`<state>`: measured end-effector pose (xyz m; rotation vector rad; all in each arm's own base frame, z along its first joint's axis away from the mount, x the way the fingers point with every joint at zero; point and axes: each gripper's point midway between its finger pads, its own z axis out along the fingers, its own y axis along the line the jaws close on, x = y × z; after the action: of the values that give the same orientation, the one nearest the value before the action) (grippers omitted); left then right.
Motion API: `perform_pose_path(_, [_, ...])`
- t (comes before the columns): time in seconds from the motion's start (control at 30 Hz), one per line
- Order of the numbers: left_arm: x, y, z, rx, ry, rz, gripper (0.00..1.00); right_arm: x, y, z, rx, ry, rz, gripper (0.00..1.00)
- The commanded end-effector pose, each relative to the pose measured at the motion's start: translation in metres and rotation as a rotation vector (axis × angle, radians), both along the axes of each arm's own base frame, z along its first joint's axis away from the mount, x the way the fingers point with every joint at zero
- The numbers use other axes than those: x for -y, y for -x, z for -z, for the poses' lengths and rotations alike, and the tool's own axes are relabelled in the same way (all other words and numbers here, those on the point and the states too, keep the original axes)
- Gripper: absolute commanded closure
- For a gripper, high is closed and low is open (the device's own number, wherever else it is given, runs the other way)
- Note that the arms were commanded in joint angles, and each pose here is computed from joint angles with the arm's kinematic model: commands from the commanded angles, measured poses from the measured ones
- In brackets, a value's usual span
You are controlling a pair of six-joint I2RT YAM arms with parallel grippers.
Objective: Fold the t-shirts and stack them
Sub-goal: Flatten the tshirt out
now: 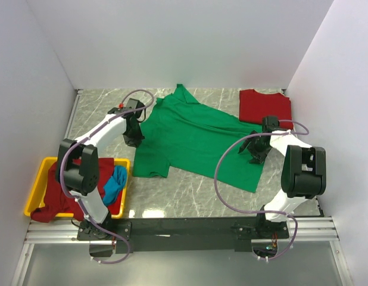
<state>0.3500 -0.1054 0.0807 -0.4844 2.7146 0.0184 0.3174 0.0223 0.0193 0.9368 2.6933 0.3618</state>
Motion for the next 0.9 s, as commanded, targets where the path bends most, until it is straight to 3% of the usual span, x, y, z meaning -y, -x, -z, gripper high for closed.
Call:
perform_pose_path(0.0, [-0.01, -0.004, -0.02, 0.035, -0.033, 0.01, 0.84, 0.014, 0.014, 0.03, -0.081, 0.071, 0.009, 0.27])
perform_pose_path(0.07, [-0.009, -0.005, -0.02, 0.041, -0.017, 0.012, 0.68, 0.015, 0.013, 0.028, -0.073, 0.078, 0.008, 0.27])
perform_pose_path(0.1, [-0.007, -0.006, -0.024, 0.057, -0.003, 0.017, 0.54, 0.016, 0.013, 0.027, -0.068, 0.082, 0.009, 0.27])
perform_pose_path(0.2, [0.005, -0.003, -0.03, 0.085, 0.076, 0.033, 0.37, 0.017, 0.01, 0.023, -0.055, 0.083, 0.009, 0.27])
perform_pose_path(0.53, [0.051, -0.001, -0.017, 0.124, 0.351, 0.029, 0.37, 0.021, 0.002, -0.01, 0.033, 0.117, 0.008, 0.27])
perform_pose_path(0.87, [0.067, -0.021, 0.037, 0.05, 0.389, 0.018, 0.42, 0.018, -0.002, 0.004, -0.014, 0.09, 0.009, 0.27])
